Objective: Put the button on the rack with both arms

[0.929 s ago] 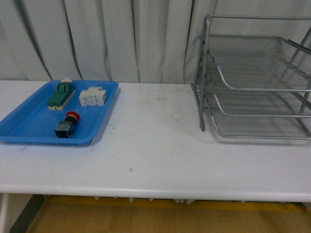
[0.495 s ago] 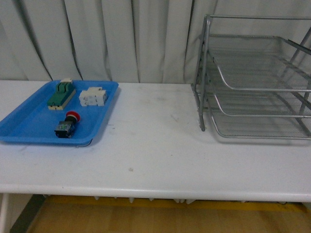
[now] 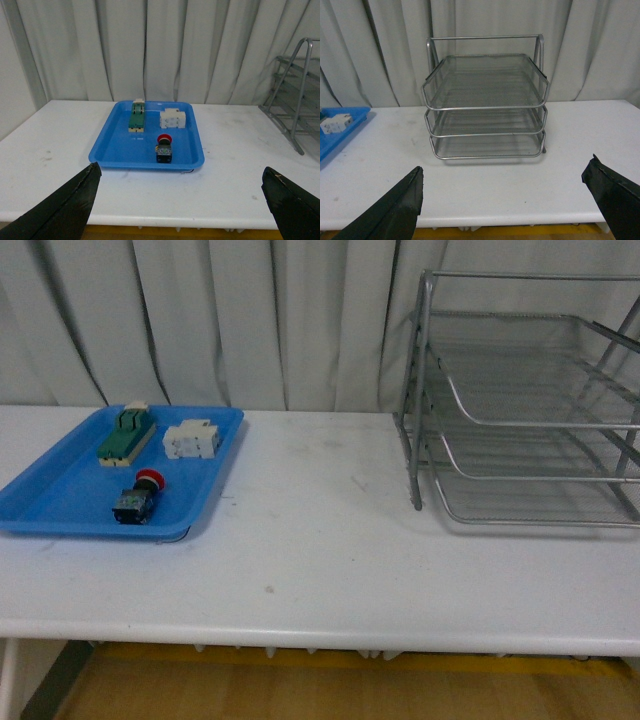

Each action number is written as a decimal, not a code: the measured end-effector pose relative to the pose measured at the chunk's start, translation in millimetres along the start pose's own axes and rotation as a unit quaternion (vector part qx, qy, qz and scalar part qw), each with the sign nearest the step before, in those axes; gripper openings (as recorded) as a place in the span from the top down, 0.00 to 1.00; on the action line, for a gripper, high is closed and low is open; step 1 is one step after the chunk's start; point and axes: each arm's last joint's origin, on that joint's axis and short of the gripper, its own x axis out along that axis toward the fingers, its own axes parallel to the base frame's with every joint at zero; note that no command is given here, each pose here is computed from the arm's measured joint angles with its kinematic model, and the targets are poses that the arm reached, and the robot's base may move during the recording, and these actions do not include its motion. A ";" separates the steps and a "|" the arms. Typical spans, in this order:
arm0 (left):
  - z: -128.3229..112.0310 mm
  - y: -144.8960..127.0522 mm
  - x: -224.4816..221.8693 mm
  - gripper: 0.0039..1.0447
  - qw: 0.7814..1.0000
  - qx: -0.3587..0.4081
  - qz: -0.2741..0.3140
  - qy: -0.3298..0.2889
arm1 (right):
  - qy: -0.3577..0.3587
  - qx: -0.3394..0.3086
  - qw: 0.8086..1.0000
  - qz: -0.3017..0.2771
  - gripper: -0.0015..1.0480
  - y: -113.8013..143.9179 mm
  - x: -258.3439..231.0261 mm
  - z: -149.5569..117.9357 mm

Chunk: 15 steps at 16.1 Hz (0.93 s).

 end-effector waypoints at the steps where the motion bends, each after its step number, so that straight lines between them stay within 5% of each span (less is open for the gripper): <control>1: 0.0 0.0 0.0 0.06 1.000 0.000 0.000 0.000 | 0.000 0.000 1.000 0.000 0.06 0.0 0.0 0.0; 11: 0.0 0.0 0.0 0.06 1.000 0.000 0.000 0.000 | 0.000 0.000 1.000 0.000 0.06 0.0 0.0 0.1; 13: 0.0 0.0 0.0 0.06 1.000 0.000 0.000 0.000 | 0.068 -0.005 0.997 0.026 0.06 -0.9 7.0 -1.3; 15: 0.0 0.0 0.0 0.06 1.000 0.000 0.000 0.000 | 0.056 -0.015 0.998 0.013 0.06 -8.3 27.8 16.1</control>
